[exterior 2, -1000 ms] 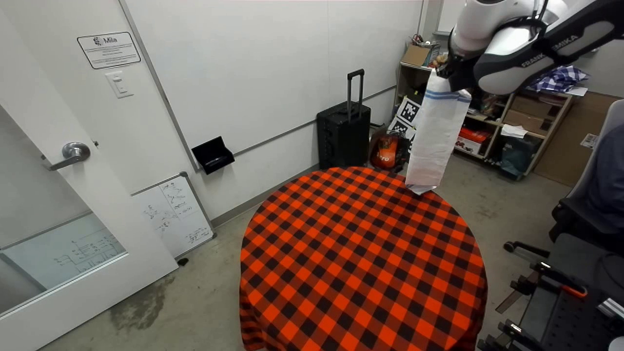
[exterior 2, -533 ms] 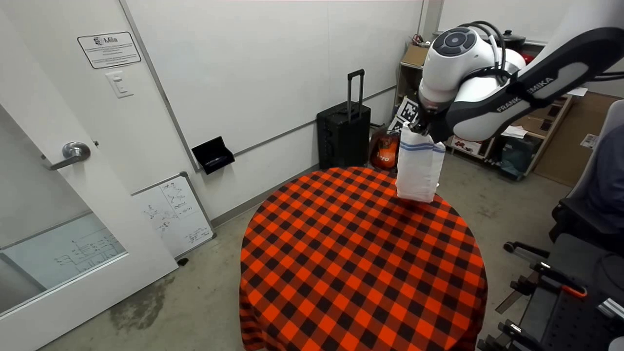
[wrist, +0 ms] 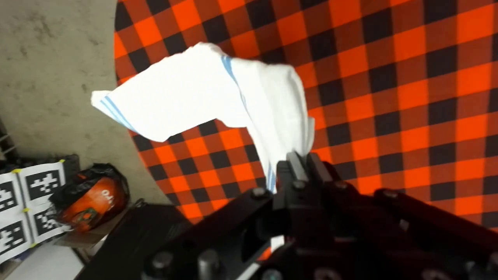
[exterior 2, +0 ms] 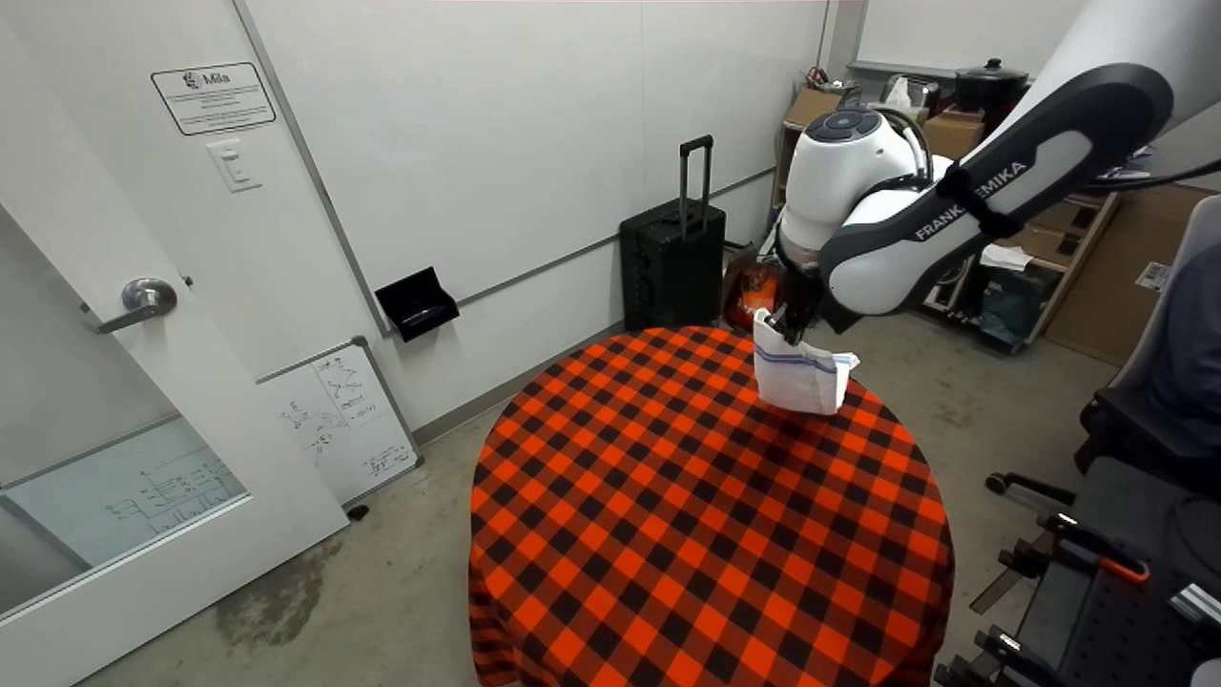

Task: Unfold the towel on the table

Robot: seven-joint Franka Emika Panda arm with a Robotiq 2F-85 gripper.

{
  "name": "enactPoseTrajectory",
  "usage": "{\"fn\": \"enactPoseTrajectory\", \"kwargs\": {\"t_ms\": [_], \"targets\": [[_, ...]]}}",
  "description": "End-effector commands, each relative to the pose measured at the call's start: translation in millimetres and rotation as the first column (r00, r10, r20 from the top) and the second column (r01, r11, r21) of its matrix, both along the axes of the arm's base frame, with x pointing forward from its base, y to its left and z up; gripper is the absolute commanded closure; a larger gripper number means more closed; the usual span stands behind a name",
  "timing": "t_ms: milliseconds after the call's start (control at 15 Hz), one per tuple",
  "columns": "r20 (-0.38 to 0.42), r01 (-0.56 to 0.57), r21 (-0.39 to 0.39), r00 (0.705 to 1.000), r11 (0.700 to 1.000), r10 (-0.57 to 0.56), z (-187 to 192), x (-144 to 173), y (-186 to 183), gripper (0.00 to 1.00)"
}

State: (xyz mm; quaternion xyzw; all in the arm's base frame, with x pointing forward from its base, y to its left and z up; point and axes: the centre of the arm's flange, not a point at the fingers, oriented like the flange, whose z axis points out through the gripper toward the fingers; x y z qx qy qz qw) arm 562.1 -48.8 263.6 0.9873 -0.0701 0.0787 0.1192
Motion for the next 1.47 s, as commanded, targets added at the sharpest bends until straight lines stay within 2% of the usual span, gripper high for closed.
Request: {"fn": "enactPoseTrajectory", "kwargs": {"t_ms": [0, 267, 667, 1067, 1400], "targets": [[-0.127, -0.094, 0.119, 0.986, 0.988, 0.109, -31, 13, 25, 0.99], [-0.255, -0.147, 0.247, 0.944, 0.958, 0.21, -72, 11, 61, 0.99], [-0.374, -0.205, 0.333, 0.868, 0.921, 0.328, -110, 9, 106, 0.99], [-0.466, -0.274, 0.455, 0.737, 0.847, 0.489, -126, -6, 162, 0.99], [-0.507, -0.291, 0.538, 0.639, 0.791, 0.579, -133, -16, 194, 0.99]]}}
